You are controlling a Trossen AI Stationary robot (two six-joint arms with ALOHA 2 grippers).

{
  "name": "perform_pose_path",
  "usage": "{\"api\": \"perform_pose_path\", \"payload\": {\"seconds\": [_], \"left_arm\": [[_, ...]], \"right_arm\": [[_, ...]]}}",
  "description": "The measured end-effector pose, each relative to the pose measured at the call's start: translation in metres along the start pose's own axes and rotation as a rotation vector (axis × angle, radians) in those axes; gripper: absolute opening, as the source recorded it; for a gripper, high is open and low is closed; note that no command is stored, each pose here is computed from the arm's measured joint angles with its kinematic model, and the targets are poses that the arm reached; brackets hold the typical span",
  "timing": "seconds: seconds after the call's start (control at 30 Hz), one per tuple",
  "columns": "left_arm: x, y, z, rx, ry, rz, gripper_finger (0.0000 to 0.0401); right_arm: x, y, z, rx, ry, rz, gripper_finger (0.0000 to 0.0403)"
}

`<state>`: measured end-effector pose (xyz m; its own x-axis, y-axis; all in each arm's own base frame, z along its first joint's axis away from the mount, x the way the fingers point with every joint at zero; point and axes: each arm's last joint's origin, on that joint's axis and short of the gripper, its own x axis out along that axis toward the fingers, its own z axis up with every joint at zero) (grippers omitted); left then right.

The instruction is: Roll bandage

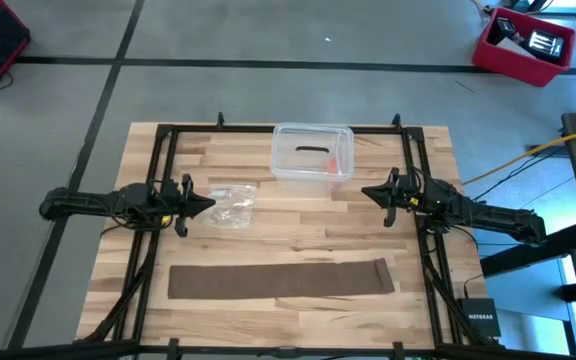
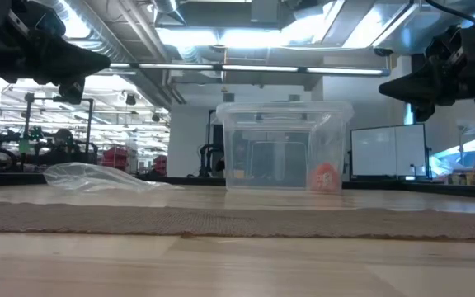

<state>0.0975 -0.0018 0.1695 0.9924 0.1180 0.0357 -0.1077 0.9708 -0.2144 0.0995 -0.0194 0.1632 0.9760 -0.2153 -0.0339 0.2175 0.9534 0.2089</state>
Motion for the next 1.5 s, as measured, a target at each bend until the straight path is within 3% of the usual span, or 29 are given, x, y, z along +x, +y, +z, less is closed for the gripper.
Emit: {"api": "perform_pose_path", "payload": {"seconds": [0.67, 0.9, 1.0, 1.1, 1.3, 1.5], "left_arm": [[0.0, 0.0, 0.0, 0.037, -0.004, 0.001, 0.0004], [-0.002, -0.002, 0.019, -0.111, -0.201, -0.009, 0.0004], [-0.003, -0.004, 0.027, -0.062, -0.283, -0.016, 0.0004], [0.0, -0.005, 0.032, 0.019, -0.268, 0.003, 0.0002], [0.029, -0.016, 0.057, 0.151, -0.113, 0.054, 0.0001], [0.099, -0.045, 0.089, 0.282, 0.049, 0.032, 0.0001]], "right_arm": [[0.0, 0.0, 0.0, 0.0, 0.0, 0.0, 0.0012], [0.0, 0.001, 0.004, 0.048, -0.03, 0.007, 0.0012], [-0.001, 0.002, 0.008, 0.165, -0.037, 0.011, 0.0012], [-0.002, 0.003, 0.014, 0.186, -0.065, 0.02, 0.0012], [-0.002, 0.002, 0.015, 0.164, -0.082, -0.006, 0.0012], [-0.003, 0.004, 0.02, 0.154, -0.114, 0.045, 0.0012]]}}
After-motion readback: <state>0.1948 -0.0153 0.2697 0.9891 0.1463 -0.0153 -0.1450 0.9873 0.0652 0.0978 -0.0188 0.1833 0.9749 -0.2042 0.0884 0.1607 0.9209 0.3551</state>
